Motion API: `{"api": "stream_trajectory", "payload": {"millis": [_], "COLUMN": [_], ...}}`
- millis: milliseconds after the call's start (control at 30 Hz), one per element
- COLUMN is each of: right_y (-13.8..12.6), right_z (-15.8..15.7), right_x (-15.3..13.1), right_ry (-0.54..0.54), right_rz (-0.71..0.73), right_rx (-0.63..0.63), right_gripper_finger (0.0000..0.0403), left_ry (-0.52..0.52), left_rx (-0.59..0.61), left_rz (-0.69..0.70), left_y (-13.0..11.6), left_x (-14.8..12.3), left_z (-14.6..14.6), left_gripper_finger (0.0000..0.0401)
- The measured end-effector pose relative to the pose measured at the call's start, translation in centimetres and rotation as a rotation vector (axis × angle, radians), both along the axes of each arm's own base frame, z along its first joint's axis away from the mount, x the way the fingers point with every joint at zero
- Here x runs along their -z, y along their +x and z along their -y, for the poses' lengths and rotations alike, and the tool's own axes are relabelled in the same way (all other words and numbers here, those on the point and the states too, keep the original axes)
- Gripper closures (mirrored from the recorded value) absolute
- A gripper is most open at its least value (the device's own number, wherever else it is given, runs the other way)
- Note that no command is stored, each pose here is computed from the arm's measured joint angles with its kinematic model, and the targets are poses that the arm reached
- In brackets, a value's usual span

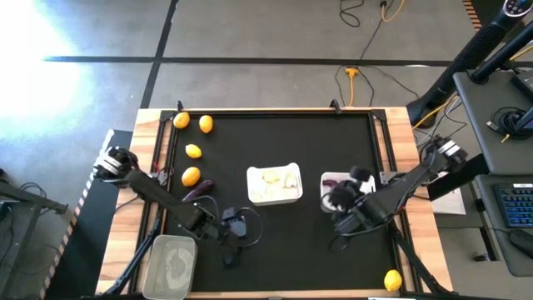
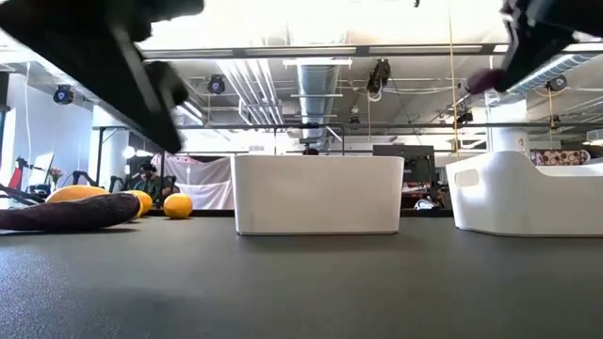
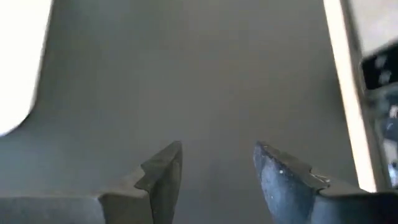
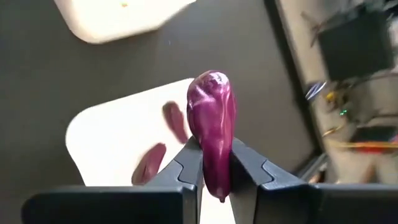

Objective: Sort produce into baskets
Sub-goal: Put the eggplant into the right white bin

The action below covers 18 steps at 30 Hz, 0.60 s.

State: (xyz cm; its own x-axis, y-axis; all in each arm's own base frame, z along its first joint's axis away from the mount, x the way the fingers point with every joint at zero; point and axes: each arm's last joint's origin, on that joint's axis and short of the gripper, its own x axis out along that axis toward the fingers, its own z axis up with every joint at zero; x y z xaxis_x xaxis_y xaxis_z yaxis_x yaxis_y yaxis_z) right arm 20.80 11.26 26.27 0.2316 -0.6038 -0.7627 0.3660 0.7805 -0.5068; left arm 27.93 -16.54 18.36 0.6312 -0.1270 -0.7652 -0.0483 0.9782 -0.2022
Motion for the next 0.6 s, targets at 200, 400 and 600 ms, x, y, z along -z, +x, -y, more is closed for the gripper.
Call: {"api": "stream_trajectory", "payload": {"millis": [200,400,600], "right_y": [-2.7,-4.0,-4.2], "right_z": [1.6,2.3,2.4], "right_x": [3.6,7.1,8.4], "right_ry": [0.124,0.218,0.237], "right_rz": [0.099,0.158,0.18], "right_rx": [0.1,0.12,0.119], "right_gripper_finger": [0.0356,0.0336,0.0291], "left_ry": [0.093,0.123,0.213], "left_rx": [-0.164,-0.175,-0.222], "left_rz": [-0.12,-0.239,-0.37], "left_y": [-3.0,-5.1,-7.2], "left_x": [-1.4,-1.7,-1.2], "left_z": [-1.4,-1.4,-1.3], "left_gripper_finger": [0.0219,0.0219,0.0219]}}
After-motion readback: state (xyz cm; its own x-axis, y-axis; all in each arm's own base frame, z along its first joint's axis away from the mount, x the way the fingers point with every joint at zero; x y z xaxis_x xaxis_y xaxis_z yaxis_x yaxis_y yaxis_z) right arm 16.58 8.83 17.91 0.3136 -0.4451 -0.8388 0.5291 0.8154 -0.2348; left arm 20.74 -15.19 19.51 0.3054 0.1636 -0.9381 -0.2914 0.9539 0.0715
